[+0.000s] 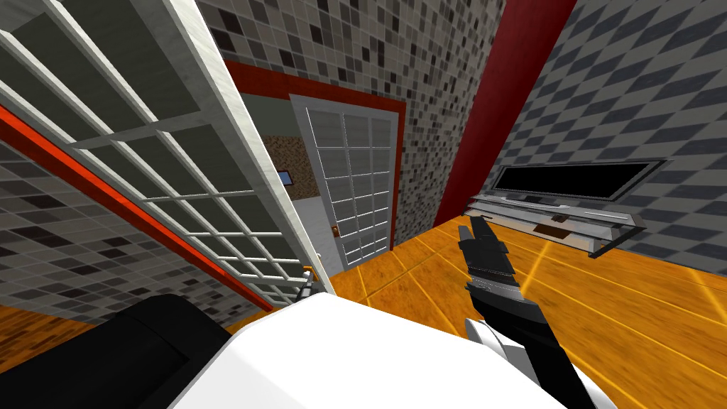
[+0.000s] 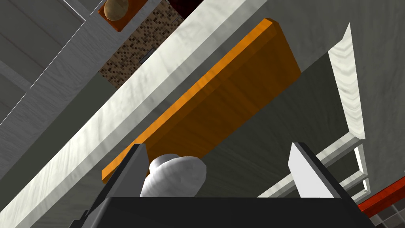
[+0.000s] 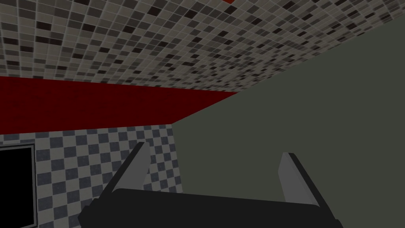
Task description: Pull the door open
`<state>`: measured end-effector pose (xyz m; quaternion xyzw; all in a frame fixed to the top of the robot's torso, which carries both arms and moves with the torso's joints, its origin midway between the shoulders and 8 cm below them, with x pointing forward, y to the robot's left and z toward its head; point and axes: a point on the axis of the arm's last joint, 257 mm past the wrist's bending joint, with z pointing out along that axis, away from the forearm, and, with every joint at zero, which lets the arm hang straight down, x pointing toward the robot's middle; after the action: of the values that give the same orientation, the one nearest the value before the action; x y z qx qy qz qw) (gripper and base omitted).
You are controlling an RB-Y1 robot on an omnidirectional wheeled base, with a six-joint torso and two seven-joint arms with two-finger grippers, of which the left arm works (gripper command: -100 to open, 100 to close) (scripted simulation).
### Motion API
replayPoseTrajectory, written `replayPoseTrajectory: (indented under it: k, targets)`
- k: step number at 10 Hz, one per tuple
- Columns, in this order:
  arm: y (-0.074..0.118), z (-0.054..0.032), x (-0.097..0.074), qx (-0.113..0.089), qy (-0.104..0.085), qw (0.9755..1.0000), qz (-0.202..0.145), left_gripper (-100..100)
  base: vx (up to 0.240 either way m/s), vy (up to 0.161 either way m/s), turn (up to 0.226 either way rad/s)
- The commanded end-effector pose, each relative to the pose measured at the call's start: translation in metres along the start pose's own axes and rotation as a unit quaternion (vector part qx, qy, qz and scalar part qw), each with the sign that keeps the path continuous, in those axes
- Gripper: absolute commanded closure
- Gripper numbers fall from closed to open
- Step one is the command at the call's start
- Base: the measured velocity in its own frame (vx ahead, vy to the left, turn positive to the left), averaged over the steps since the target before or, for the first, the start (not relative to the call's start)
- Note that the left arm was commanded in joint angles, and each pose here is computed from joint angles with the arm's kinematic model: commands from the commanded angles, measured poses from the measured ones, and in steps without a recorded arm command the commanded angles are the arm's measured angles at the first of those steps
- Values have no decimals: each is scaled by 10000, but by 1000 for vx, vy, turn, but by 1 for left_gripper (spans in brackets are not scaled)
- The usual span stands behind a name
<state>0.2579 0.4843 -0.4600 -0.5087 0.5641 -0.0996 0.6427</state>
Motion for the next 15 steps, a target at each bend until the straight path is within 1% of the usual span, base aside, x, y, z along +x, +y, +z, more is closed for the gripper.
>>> replayPoseTrajectory:
  k: [1, 5, 6, 15]
  targets:
    - [147, -14, -274, -111, -195, 9997, 60, 100, 21, -2, 12]
    - [147, -14, -274, -111, -195, 9997, 60, 100, -1, -5, -5]
    - [144, -5, -288, -101, -210, 9996, -145, 100, -28, 36, -96]
    - [144, -5, -288, -101, -210, 9996, -145, 100, -7, 2, -6]
